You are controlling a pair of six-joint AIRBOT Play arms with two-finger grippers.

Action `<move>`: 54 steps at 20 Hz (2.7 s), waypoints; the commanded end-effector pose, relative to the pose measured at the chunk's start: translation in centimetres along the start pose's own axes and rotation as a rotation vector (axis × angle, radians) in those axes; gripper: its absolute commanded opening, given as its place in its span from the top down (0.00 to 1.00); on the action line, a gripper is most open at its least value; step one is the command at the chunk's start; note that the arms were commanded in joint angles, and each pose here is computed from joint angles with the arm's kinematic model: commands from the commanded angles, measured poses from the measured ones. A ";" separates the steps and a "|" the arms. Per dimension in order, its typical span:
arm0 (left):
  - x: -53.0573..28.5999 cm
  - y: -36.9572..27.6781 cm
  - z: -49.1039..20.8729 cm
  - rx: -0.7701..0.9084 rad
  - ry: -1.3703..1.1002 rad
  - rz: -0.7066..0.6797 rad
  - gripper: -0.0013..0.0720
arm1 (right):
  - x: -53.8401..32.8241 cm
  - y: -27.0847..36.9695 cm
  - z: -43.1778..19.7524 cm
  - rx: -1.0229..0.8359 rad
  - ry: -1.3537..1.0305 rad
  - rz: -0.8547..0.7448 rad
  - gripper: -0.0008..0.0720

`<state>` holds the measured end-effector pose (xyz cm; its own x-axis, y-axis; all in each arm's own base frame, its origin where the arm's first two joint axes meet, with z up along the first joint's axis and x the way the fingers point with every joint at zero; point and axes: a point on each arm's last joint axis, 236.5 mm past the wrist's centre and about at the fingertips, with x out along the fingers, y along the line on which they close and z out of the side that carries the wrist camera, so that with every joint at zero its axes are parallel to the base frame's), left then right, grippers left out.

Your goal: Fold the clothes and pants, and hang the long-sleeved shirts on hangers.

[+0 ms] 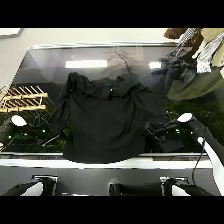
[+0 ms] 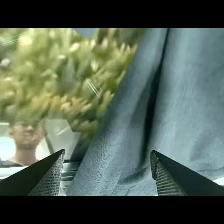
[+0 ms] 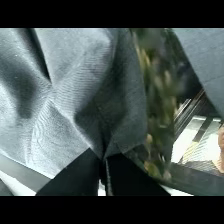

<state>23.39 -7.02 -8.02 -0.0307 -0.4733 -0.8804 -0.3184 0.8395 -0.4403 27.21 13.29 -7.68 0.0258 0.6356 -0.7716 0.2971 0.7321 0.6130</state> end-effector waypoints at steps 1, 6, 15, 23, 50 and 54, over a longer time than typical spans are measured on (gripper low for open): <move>1.3 -0.5 -1.0 -0.003 0.018 -0.039 0.14 | -0.2 0.5 -0.3 0.012 0.007 0.013 0.95; 3.2 -2.1 -2.0 0.031 0.024 -0.061 0.14 | -0.1 0.8 -1.1 0.013 0.038 0.021 0.95; 3.9 -3.2 -2.4 0.090 0.029 -0.051 0.96 | 2.7 4.5 -2.2 -0.029 0.023 0.013 0.95; -17.9 -19.8 10.5 0.445 -0.570 -0.216 0.96 | -20.3 21.7 10.4 -0.331 -0.546 0.246 0.95; -44.2 -29.1 6.6 0.636 -1.257 -0.279 0.96 | -43.6 34.1 5.0 -0.549 -1.101 0.342 0.95; -34.1 -27.6 19.3 0.518 -1.082 -0.228 0.96 | -32.3 30.1 18.4 -0.326 -0.882 0.366 0.95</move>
<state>44.82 -8.80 38.77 0.8966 -0.3715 -0.2411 0.2716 0.8912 -0.3632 46.04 9.23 40.91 0.8540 0.4750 -0.2125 -0.2391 0.7209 0.6506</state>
